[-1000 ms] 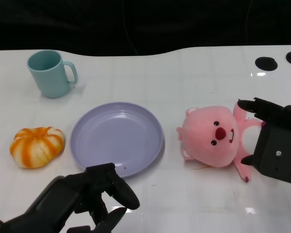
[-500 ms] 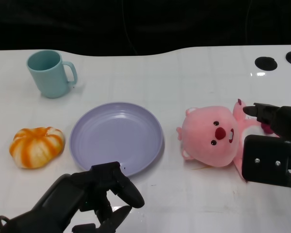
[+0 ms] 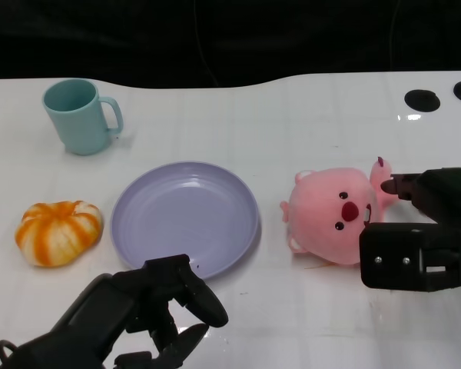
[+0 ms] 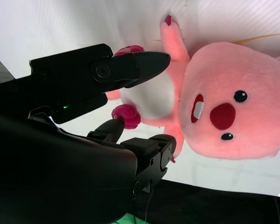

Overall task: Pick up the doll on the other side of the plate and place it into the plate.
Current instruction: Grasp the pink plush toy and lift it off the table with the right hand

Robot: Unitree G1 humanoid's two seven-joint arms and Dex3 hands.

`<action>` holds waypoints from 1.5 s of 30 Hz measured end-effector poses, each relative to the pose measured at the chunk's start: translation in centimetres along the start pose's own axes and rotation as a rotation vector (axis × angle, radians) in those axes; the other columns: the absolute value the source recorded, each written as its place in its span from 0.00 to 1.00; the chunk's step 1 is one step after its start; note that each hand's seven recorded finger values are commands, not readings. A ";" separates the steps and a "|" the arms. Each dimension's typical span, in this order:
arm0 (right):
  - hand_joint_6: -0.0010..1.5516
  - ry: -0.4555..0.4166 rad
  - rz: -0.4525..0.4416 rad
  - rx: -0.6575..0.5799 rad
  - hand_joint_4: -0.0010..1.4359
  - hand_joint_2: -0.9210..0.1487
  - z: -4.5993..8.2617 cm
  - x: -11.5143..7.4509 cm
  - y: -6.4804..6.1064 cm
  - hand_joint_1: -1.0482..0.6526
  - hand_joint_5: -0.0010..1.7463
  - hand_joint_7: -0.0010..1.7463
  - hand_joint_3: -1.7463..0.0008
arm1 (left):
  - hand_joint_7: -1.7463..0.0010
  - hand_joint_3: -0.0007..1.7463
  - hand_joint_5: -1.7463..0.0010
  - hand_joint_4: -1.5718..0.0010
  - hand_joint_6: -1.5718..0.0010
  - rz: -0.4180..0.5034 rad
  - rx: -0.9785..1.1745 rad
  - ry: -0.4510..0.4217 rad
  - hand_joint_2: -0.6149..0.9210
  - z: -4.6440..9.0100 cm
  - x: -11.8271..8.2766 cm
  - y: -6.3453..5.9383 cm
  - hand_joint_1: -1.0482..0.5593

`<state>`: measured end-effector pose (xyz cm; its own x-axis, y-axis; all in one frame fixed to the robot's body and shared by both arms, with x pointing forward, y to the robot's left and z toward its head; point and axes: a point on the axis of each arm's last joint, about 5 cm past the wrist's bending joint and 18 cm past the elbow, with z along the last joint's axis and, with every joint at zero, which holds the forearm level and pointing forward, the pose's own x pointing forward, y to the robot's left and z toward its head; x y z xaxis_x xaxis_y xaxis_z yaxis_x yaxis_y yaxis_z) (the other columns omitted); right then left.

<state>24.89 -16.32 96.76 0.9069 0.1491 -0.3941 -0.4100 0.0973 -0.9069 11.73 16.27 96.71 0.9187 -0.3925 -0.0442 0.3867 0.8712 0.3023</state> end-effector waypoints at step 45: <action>0.38 0.077 -0.020 -0.292 0.23 0.00 3.0 8.6 2.2 0.20 0.29 0.03 0.90 | 0.34 0.42 0.07 0.60 0.60 0.013 0.001 -0.005 0.90 1.4 -2.6 -0.6 0.53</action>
<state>31.50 -11.85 91.84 0.9236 0.0742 -0.3762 -0.3574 -0.1889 -0.9147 9.01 16.39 97.94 0.9233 -0.3824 -0.0350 0.3744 0.8763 0.3033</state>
